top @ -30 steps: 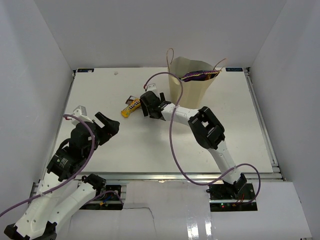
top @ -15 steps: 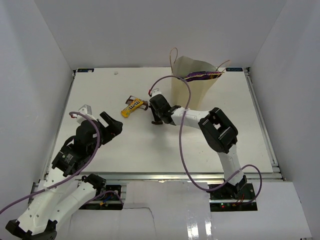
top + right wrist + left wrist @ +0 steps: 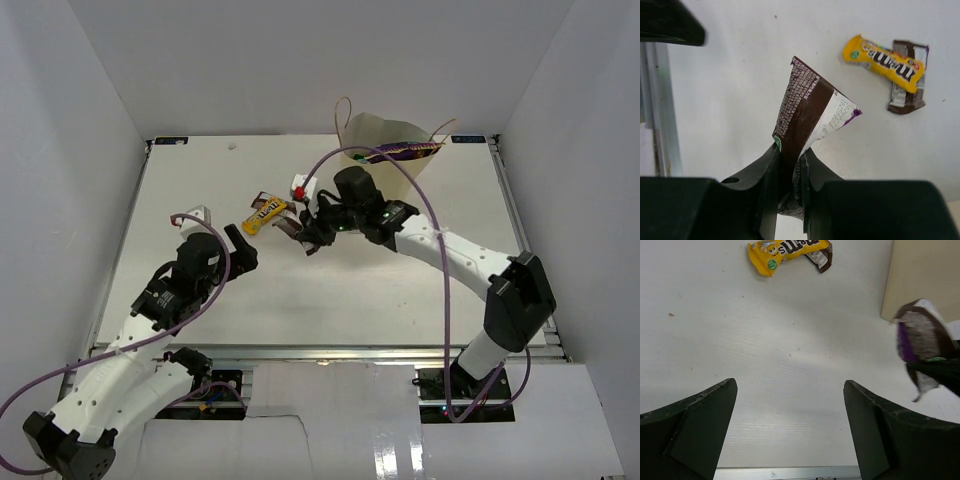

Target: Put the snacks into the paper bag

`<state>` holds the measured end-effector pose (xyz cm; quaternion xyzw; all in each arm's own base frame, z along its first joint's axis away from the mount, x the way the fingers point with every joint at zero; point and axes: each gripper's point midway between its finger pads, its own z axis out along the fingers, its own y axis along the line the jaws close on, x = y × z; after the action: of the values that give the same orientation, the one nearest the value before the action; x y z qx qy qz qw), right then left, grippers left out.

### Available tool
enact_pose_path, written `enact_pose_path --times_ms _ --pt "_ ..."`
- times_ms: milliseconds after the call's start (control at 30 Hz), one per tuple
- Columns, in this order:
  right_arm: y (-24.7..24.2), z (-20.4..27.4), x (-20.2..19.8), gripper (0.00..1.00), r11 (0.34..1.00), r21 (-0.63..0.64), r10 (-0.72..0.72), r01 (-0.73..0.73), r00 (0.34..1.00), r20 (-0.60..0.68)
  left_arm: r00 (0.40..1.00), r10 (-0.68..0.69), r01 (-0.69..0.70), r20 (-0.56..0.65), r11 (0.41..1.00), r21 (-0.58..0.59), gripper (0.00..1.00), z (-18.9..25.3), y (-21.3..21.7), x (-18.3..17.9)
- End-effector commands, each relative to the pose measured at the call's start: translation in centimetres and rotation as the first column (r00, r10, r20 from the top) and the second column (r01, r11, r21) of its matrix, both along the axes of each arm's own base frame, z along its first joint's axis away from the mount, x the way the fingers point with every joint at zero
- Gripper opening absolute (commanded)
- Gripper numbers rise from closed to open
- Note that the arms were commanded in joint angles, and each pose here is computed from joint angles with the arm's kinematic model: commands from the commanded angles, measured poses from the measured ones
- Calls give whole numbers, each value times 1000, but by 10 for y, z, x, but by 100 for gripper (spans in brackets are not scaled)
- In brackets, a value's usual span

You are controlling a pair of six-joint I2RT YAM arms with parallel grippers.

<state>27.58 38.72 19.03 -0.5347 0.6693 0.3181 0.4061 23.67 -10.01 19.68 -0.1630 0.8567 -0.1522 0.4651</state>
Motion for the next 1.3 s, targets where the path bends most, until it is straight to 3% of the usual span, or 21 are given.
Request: enact_pose_path --times_ms 0,133,200,267,467,733,800,867,1167,1267 --pt "-16 88 7 8 985 123 103 -122 982 157 998 -21 19 53 999 46 98 5 0 13" --pt "-68 174 73 8 975 221 -65 15 973 221 996 -73 69 55 996 62 98 2 -12 24" --pt "-84 212 88 8 964 265 -105 30 955 277 994 -99 95 45 992 81 98 -1 -16 29" --pt "-106 226 109 8 960 269 -173 83 929 328 992 -113 108 57 991 84 98 2 -18 35" --pt "-155 204 179 8 973 138 -229 184 828 512 984 -173 164 50 975 153 98 -1 -18 57" --pt "-205 155 239 15 976 -3 -181 217 820 543 975 -220 210 38 962 172 98 -2 -9 100" --pt "-209 143 243 22 975 -24 -172 219 825 538 971 -236 227 32 960 164 98 -4 -11 106" --pt "-209 136 242 38 978 -43 -148 203 829 540 968 -250 243 24 957 161 98 -6 -14 113" --pt "-200 149 209 69 993 -2 -103 121 846 523 957 -289 277 7 927 254 98 -19 -12 143" --pt "-198 172 200 73 991 51 -131 122 849 512 944 -331 314 -2 895 318 98 -25 -12 156"
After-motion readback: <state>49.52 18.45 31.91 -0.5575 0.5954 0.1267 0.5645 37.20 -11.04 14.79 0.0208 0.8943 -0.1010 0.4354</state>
